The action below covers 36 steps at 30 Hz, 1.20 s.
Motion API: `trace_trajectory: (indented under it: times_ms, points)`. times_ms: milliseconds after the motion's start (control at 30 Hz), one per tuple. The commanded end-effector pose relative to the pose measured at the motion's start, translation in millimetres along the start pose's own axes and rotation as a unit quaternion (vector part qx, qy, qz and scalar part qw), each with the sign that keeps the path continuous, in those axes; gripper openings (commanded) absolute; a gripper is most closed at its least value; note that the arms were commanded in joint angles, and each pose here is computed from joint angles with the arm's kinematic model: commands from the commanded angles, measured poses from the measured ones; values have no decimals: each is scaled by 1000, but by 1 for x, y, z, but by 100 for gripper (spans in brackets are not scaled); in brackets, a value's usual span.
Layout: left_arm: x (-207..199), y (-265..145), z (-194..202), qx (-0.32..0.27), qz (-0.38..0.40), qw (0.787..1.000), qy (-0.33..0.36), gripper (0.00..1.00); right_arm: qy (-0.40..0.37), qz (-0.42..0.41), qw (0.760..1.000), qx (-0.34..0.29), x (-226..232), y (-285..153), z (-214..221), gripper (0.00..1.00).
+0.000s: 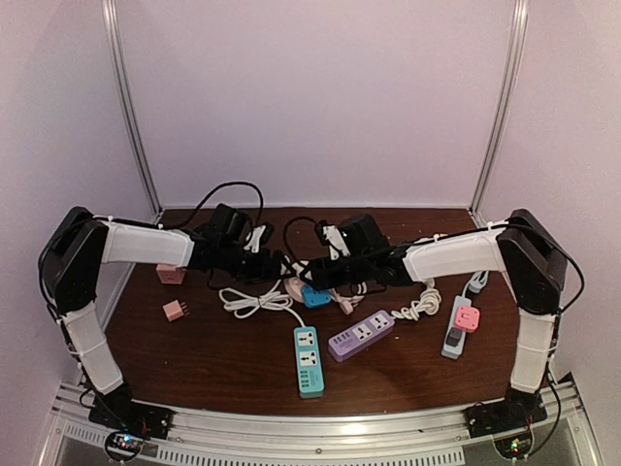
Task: Pull the plug off the socket
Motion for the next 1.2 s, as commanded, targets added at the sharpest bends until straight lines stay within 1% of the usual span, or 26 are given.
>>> trace_trajectory:
  times_ms: [0, 133, 533, 667, 700, 733, 767, 933, 1000, 1167]
  points:
    - [-6, 6, -8, -31, 60, 998, -3, 78, 17, -73, 996, -42, 16, -17, -25, 25]
    - [-5, 10, -6, -30, 67, 997, -11, 74, 33, -86, 995, -44, 14, -20, -27, 25]
    - [0, 23, -4, -30, 82, 995, -39, 52, 47, -100, 993, -44, 14, -20, -25, 25]
    - [2, 26, -3, -29, 83, 995, -49, 38, 48, -97, 993, -44, 13, -19, -24, 25]
    - [2, 27, -3, -28, 82, 995, -53, 32, 48, -95, 993, -44, 12, -19, -24, 25]
    - [3, 27, -3, -28, 81, 995, -57, 28, 49, -92, 993, -46, 12, -19, -24, 25]
    - [5, 29, -1, -26, 77, 995, -62, 20, 51, -88, 994, -48, 11, -20, -25, 25]
    - [15, 34, 5, -15, 46, 994, -97, 3, 58, -69, 994, -66, 6, -25, -28, 25]
    - [19, 36, 8, -10, 32, 993, -109, 0, 59, -64, 993, -74, 6, -29, -31, 25]
    - [33, 39, 18, 7, -19, 990, -141, 0, 62, -50, 992, -93, 8, -38, -38, 24]
Point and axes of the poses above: each gripper's point midway between its finger pads, its own y axis out along the fingers, its own x axis along the line the jaws close on, z = x × y, the point moved 6 cm from there along -y, back along the fingers, and after that the axes turned 7 degrees about y, right-handed, at the moved point
